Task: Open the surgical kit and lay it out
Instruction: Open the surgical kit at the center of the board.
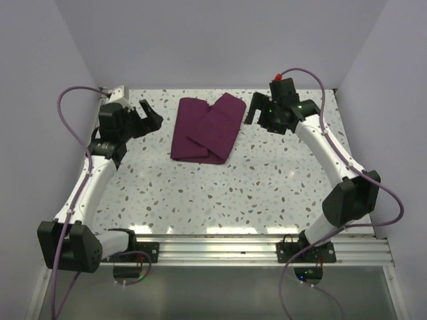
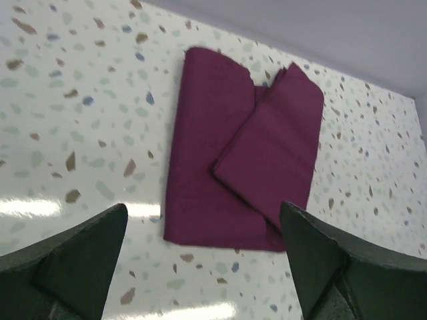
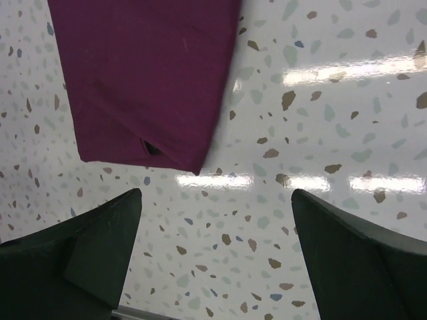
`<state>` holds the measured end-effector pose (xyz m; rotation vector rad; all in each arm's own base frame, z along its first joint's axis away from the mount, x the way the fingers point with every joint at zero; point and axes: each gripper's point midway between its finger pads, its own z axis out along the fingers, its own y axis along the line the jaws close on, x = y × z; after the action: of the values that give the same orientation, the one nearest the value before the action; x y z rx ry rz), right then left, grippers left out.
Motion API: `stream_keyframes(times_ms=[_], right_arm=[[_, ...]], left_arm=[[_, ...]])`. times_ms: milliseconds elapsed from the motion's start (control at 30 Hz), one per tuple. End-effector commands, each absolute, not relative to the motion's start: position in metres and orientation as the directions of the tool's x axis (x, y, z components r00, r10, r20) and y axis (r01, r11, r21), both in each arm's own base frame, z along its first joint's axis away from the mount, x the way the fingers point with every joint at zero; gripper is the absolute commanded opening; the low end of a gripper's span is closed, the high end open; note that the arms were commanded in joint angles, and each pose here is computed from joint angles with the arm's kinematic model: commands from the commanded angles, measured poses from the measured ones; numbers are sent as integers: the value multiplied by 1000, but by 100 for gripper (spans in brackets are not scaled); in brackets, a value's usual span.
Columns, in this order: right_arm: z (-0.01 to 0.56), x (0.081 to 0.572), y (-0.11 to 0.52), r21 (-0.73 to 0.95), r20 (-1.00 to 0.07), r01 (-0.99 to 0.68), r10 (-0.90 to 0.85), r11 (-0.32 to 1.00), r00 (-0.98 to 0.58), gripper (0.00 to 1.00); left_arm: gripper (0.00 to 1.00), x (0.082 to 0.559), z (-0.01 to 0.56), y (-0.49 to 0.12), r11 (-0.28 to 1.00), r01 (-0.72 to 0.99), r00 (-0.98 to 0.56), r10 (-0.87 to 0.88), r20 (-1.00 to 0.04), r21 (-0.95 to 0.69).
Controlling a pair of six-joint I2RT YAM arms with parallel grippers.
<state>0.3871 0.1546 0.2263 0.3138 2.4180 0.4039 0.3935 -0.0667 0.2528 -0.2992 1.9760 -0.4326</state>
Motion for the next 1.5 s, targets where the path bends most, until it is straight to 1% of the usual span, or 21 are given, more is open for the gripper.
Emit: stream_keyframes(times_ms=[0,33,67,167,200,267,300,367,433,500,567,600,633,800,933,1100,1267,1300,1367,1400,1467], right_arm=[[252,398,201,375,-637,-1,257,927,-727,99],[248,400,210,365,-633,-17,234,931,-738,98],[231,395,231,327,-611,-45,175,944,-772,98],[219,393,275,253,-629,-150,45,956,-776,98],[222,397,283,241,-645,-165,30,956,-764,98],[212,392,305,233,-630,-203,-12,951,-777,98],[207,399,316,233,-627,-209,-17,950,-779,98],[198,397,334,214,-623,-232,-51,949,-781,98],[182,407,350,193,-619,-246,-76,950,-781,98],[186,414,366,183,-635,-266,-93,946,-767,98],[155,423,377,145,-613,-268,-126,953,-780,98],[167,433,385,154,-646,-279,-117,948,-754,97],[143,440,388,127,-630,-272,-134,954,-765,98],[127,464,396,89,-675,-276,-146,957,-723,98],[108,475,394,46,-685,-252,-152,967,-712,98],[80,485,389,-24,-682,-232,-185,972,-707,94],[59,486,384,-57,-665,-216,-198,975,-720,70],[58,485,385,-56,-663,-217,-199,975,-722,59],[51,484,383,-67,-652,-218,-208,974,-729,47],[50,483,382,-72,-649,-215,-209,974,-731,32],[59,485,378,-80,-658,-204,-205,976,-725,19]], left_arm=[[100,334,178,-114,790,64,-686,-409,-602,-610],[100,323,178,-127,749,113,-711,-398,-580,-653],[100,320,184,-132,740,146,-691,-399,-603,-656],[100,299,185,-131,711,165,-625,-461,-630,-684],[100,289,178,-135,679,149,-645,-484,-592,-718],[100,258,151,-153,645,181,-766,-382,-518,-743],[100,256,149,-151,677,199,-779,-330,-533,-709],[100,249,124,-132,780,69,-802,-327,-500,-622],[100,249,130,-121,814,61,-769,-330,-547,-577],[100,246,137,-117,820,45,-757,-345,-556,-570],[100,245,145,-111,830,38,-729,-358,-583,-557],[100,246,150,-109,835,38,-720,-359,-594,-550],[100,246,151,-106,843,28,-713,-360,-601,-538],[100,233,143,-103,851,-10,-746,-356,-563,-525],[100,230,147,-96,862,-37,-734,-366,-571,-505],[100,234,151,-94,873,-50,-748,-354,-561,-485],[100,234,143,-94,881,-61,-775,-338,-533,-470],[100,234,142,-93,881,-64,-775,-340,-532,-469],[100,236,143,-91,885,-69,-769,-341,-541,-460],[100,237,144,-91,885,-70,-766,-343,-543,-460],[100,238,144,-94,881,-47,-768,-334,-546,-471]])
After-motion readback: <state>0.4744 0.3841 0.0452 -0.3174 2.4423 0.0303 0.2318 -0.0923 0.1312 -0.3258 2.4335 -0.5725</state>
